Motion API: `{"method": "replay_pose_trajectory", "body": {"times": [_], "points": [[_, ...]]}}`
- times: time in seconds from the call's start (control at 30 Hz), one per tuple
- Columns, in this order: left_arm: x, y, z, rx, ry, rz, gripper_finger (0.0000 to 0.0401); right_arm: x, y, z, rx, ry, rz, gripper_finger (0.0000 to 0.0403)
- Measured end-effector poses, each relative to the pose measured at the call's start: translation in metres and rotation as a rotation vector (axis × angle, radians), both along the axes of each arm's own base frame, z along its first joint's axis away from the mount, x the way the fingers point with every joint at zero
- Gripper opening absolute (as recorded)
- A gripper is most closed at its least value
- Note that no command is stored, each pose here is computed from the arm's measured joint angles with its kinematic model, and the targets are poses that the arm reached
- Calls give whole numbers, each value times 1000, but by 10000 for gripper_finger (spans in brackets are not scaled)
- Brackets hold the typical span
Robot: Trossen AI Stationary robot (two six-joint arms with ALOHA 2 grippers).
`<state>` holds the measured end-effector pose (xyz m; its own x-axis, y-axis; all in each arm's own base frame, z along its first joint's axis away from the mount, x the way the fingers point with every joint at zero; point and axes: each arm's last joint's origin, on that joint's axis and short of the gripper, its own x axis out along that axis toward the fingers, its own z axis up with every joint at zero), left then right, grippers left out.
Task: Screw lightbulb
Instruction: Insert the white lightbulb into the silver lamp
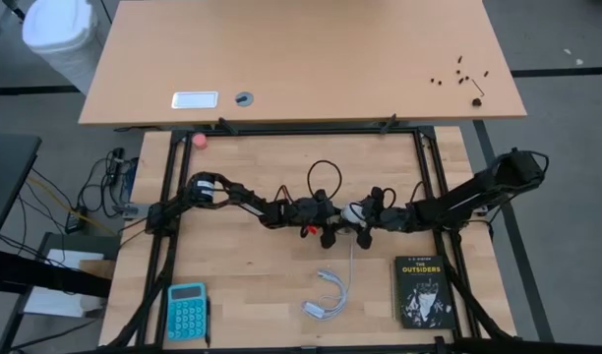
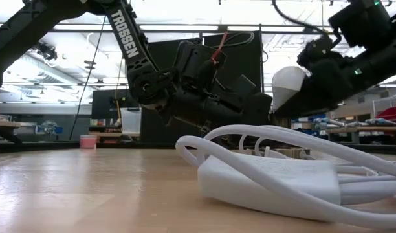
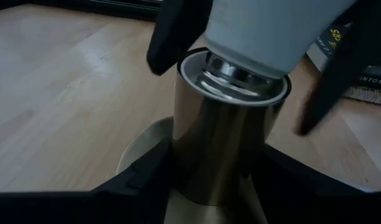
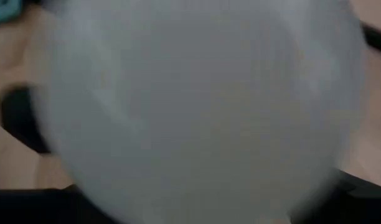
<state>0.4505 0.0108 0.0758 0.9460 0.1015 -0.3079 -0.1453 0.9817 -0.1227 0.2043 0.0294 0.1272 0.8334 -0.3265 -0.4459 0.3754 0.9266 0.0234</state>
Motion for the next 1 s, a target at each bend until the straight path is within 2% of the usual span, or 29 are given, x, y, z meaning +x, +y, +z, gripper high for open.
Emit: {"method": "replay_pose_trajectory", "body": {"times": [0.13,0.3,0.53,0.77,1.0], "points": [[0,0,0,18,-2,-10,204,1,-1,6,36,6,7,316],[0,0,0,18,1,-14,204,11,-3,20,70,64,43,311],[0,0,0,18,2,-15,204,22,-4,37,48,196,52,309],[0,-1,0,17,2,-18,204,27,-6,49,47,246,50,309],[0,-1,0,14,2,-29,204,28,-11,50,71,253,52,308]]}}
